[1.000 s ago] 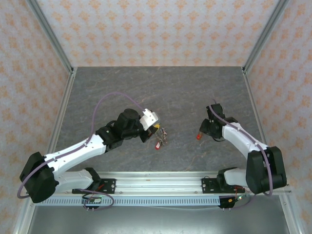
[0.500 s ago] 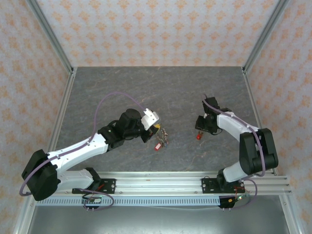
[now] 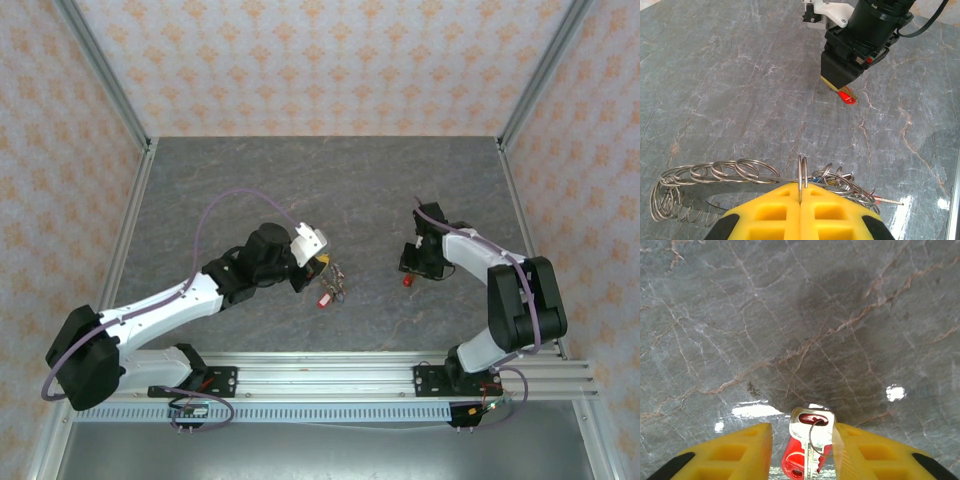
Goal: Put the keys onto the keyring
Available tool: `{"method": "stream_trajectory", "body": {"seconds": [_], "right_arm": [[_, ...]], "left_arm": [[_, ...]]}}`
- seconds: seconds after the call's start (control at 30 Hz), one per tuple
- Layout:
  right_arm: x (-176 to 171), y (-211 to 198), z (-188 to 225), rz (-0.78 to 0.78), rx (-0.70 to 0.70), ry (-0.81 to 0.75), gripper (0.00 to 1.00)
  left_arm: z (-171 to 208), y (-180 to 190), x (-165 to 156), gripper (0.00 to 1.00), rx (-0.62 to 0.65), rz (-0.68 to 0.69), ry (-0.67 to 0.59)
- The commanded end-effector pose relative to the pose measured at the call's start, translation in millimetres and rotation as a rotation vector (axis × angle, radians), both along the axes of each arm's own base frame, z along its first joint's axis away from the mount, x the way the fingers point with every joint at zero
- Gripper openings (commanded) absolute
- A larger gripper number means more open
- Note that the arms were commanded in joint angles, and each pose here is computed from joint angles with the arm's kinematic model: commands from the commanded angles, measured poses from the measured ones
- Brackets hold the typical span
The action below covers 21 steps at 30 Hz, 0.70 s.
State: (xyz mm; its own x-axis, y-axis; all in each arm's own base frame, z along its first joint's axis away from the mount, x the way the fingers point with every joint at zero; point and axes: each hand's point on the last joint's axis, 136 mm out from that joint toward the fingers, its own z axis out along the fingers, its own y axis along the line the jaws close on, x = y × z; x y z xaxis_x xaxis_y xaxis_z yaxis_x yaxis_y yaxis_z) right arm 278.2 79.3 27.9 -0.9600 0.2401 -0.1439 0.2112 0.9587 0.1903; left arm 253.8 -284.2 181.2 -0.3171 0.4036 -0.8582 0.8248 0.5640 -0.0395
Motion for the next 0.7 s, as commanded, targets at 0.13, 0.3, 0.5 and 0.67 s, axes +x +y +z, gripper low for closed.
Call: {"method": "stream_trajectory", "body": {"seconds": [0.13,0.3,0.5,0.67], "right_arm": [[-4.6,-16.7,11.0,-0.079,-0.063,-0.015,0.4],[1.2,-34.1,22.0,-0.208,-0.12,-0.099,0.45],[-1.6,-24.5,8.9,-0.378,-0.011,-0.088,0.44],[7.9,-18.3,3.3,-0.462,0.057,-0.117,0.44]], "left_arm": [[37.9,-12.0,9.2,0.0,-0.088,0.001,-0.074],[36.1,-11.9,9.5,0.0,-0.081,0.001,-0.071],[35.6,-10.7,9.2,0.0,-0.081,0.005,-0.072],[35.7,-9.6,8.4,0.0,-0.076,0.004,-0.075]]}}
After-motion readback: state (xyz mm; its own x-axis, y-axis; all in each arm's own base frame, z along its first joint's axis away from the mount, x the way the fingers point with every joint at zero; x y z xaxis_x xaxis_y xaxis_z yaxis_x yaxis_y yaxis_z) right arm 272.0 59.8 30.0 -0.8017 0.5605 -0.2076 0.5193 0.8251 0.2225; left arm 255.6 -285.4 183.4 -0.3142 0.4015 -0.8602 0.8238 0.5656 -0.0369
